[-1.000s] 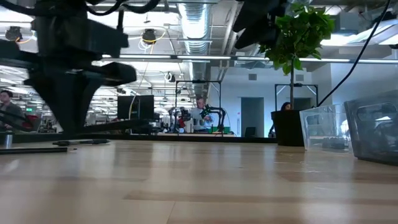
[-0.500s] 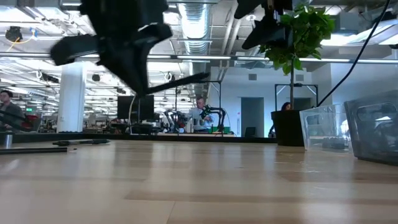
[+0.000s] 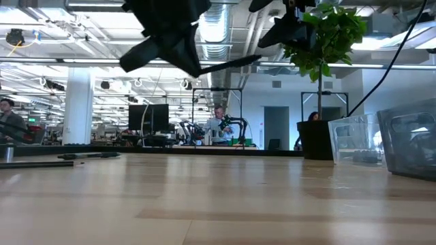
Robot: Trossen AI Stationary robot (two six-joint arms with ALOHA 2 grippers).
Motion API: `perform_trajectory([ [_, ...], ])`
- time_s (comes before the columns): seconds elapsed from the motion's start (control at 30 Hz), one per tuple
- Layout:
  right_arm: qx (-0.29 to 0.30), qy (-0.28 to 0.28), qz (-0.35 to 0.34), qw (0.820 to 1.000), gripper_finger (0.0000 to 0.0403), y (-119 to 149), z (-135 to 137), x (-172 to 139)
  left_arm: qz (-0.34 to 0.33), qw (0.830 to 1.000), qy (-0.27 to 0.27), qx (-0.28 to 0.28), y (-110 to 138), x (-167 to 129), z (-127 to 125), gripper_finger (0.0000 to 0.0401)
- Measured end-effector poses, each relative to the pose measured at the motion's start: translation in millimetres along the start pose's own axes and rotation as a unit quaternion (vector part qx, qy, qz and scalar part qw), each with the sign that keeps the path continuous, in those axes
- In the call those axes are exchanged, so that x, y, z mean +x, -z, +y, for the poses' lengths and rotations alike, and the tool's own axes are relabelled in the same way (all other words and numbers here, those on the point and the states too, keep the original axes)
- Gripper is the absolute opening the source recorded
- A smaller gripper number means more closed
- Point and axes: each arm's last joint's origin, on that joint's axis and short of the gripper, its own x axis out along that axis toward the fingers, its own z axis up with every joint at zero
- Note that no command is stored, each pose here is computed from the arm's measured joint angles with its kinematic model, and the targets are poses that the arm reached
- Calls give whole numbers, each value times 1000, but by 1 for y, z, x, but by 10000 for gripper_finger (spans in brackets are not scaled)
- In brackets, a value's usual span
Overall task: Sort pens & pencils
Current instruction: Put the bottom black pen into the white transparent bin
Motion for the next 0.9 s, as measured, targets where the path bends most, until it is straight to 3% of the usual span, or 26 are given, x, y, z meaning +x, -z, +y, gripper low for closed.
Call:
perform_trajectory([
  [0.17, -15, 13, -10, 1000, 302, -2, -3, 0, -7, 998, -51, 18, -7, 0, 8, 19],
  [0.5, -26, 42, -19, 999, 302, -3, -7, 0, -21, 998, -57, 28, -10, -1, 10, 19],
  [0.9, -22, 45, -18, 999, 302, -5, -10, -1, -15, 993, -107, 39, -14, -2, 19, 20],
])
